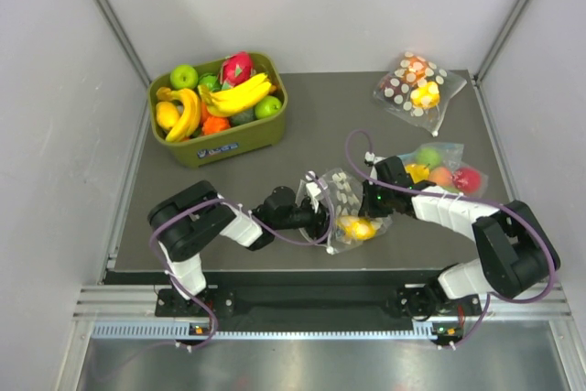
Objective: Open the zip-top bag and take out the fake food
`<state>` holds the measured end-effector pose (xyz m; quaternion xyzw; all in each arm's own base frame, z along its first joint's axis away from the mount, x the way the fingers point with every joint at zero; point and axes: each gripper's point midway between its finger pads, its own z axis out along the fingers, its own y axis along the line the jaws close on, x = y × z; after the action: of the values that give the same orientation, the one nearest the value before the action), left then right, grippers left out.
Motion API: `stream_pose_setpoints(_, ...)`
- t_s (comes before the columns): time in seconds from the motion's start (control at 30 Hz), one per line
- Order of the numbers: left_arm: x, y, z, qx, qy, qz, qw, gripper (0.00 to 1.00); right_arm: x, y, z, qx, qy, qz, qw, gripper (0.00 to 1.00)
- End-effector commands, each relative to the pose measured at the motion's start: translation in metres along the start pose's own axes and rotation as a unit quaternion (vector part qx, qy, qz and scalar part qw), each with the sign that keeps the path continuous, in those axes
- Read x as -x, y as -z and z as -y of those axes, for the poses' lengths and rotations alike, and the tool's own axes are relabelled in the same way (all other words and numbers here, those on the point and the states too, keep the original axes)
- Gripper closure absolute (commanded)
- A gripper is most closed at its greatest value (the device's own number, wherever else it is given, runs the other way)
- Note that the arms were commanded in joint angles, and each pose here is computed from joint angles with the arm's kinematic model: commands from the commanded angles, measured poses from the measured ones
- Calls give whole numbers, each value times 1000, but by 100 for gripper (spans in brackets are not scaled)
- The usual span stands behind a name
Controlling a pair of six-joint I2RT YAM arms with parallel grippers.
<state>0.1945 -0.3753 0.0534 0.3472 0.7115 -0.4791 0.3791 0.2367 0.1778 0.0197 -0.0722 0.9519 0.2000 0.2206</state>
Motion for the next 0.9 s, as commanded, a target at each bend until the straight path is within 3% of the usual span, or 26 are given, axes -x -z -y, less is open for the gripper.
stream_pose_setpoints(0.0,18,-9,16,-41,-16,24,999,32,5,3,-10,16,6,14,1000,100)
stream_pose_setpoints(0.07,18,-10,17,-43,-17,26,999,34,5,4,-11,19,6,15,1000,100)
stream_pose_setpoints(0.1,17,-11,18,-44,-16,24,999,47,5,4,-11,19,6,16,1000,100)
stream_pose_setpoints(0.17,21,-13,20,-50,-18,31,998,62,4,3,-11,20,5,14,1000,100)
stream_pose_setpoints(0.2,21,-14,21,-54,-17,31,998,77,3,2,-11,20,5,14,1000,100)
stream_pose_setpoints(0.33,18,-12,22,-56,-17,28,998,98,4,2,-10,16,6,14,1000,100)
stream_pose_setpoints(0.87,27,49,24,30,-38,16,999,100,32,15,16,-29,9,46,998,100)
